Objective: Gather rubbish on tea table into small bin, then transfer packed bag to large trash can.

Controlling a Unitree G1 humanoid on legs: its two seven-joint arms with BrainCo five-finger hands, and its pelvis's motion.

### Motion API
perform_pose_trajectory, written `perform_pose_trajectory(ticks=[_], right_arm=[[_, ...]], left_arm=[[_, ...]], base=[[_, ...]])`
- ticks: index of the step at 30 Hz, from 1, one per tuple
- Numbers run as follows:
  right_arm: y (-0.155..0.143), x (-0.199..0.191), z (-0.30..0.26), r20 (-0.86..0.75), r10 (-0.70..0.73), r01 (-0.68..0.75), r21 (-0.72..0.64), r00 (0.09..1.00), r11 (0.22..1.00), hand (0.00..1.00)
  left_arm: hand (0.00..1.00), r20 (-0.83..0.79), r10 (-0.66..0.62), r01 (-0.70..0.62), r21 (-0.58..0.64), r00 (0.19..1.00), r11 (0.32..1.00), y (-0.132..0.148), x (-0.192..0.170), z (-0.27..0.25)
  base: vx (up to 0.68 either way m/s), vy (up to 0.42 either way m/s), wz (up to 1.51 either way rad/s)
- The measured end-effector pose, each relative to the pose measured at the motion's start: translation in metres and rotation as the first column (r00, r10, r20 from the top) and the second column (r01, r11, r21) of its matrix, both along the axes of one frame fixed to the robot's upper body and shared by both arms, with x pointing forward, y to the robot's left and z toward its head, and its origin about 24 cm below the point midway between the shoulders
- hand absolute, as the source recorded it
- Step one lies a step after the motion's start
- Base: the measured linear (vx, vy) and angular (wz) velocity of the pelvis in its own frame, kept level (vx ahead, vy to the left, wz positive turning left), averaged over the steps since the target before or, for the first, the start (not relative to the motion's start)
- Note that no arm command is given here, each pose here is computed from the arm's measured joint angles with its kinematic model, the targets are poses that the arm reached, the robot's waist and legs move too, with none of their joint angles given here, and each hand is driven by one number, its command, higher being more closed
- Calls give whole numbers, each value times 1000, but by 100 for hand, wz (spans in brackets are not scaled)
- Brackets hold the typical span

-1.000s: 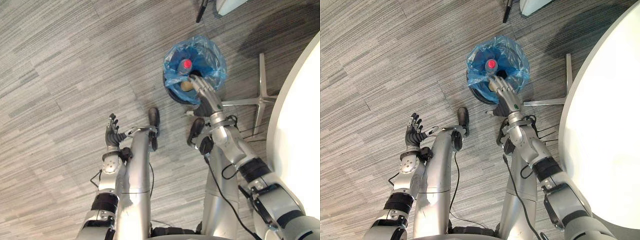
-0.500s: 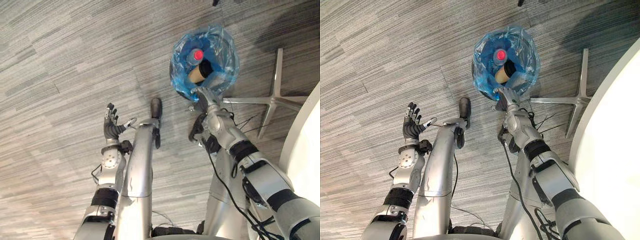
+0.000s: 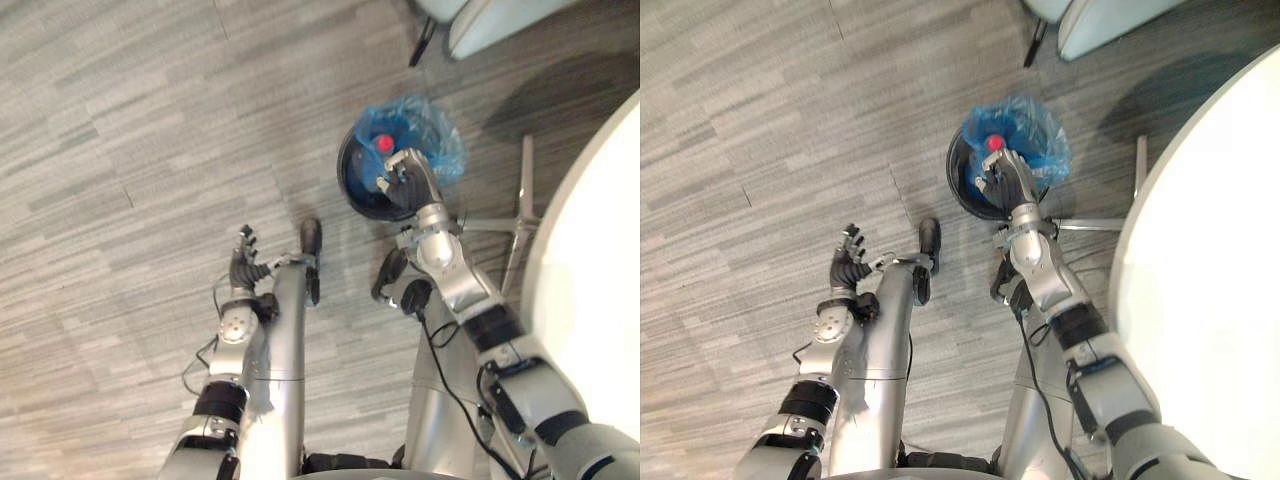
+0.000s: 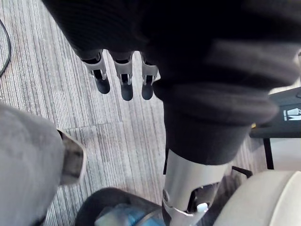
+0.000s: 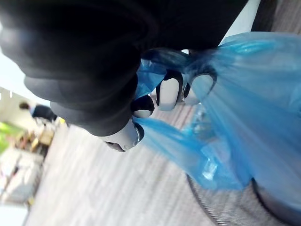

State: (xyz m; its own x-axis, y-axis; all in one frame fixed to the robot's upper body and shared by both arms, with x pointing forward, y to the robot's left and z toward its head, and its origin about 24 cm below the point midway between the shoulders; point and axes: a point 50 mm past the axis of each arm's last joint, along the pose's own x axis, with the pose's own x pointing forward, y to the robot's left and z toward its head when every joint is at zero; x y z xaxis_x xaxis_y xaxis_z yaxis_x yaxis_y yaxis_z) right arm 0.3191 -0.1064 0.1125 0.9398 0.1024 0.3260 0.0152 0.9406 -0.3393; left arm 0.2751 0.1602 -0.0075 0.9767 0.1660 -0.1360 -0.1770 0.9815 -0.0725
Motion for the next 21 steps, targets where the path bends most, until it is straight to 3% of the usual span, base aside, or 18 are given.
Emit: perform_pose_trajectory(ticks=[4,7,13,17,21], right_arm=[[11,-28,-21,-74,89,-74,182,993,980,100],[16,-51,-46,-153,162,-108,309,975,945,100],[16,-58,-58,-201,237,-158,345,951,925,100],[14,-57,-56,-187,236,-155,367,954,917,100],[14,-54,-50,-162,233,-160,372,959,914,100]], left_arm=[[0,-101,11,-10,9,995,1000,6,-26,-25],[0,-278,0,14,48,961,999,13,-62,-63],[0,-404,-11,59,107,915,993,30,-98,-86],[0,-361,-17,68,131,932,989,34,-90,-76],[0,-220,-28,66,170,975,983,37,-76,-46]], base=[[153,-40,-9],[181,0,-19],[136,62,-40],[14,49,-3],[-84,-75,99]])
